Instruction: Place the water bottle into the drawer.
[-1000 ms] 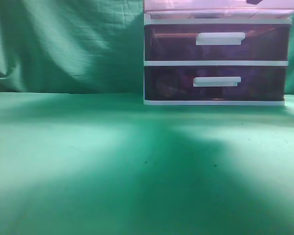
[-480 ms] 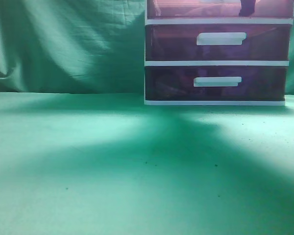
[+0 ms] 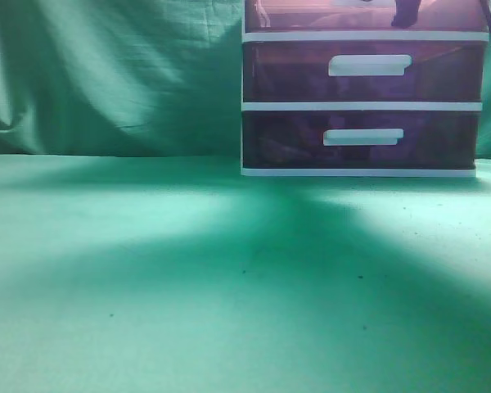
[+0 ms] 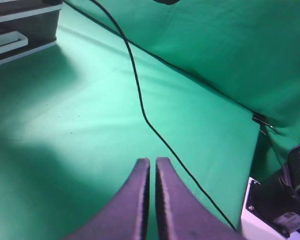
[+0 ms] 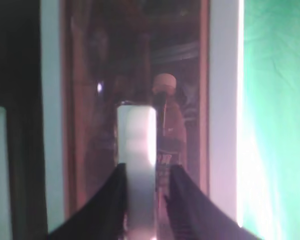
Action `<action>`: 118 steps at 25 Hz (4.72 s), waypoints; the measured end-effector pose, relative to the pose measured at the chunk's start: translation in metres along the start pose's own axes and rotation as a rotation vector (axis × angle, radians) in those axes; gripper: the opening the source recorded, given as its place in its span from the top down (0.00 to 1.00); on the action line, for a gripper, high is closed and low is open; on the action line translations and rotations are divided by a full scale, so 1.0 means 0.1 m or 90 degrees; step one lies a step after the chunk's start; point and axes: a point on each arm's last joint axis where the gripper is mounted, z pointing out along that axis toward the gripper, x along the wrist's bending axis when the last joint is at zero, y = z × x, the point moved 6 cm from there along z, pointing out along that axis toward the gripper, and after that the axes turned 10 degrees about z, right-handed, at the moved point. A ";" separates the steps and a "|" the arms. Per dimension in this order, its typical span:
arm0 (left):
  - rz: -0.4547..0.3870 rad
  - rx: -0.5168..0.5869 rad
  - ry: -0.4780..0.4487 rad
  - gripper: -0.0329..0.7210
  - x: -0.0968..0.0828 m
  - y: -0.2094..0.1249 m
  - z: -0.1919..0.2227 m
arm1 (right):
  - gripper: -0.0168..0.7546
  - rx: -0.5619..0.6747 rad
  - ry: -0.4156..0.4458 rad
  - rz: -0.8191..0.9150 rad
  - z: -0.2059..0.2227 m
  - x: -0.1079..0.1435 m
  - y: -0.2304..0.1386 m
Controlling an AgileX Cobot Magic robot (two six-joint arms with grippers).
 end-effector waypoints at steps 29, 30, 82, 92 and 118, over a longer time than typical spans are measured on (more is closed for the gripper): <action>0.083 -0.175 0.144 0.96 -0.32 0.23 -0.80 | 0.98 0.161 0.298 0.619 -2.30 -0.55 0.85; 0.086 -0.181 0.147 0.96 -0.36 0.17 -0.85 | 0.98 0.170 0.304 0.641 -2.43 -0.57 0.85; 0.105 -0.284 0.275 0.96 -0.47 -0.97 -1.29 | 0.98 -0.091 0.166 0.725 -4.14 1.14 0.25; 0.105 -0.284 0.275 0.96 -0.47 -0.97 -1.29 | 0.98 0.094 -0.048 0.937 -3.72 1.63 -0.34; 0.105 -0.284 0.275 0.96 -0.47 -0.97 -1.29 | 0.98 0.165 -0.074 0.982 -3.68 1.88 -0.51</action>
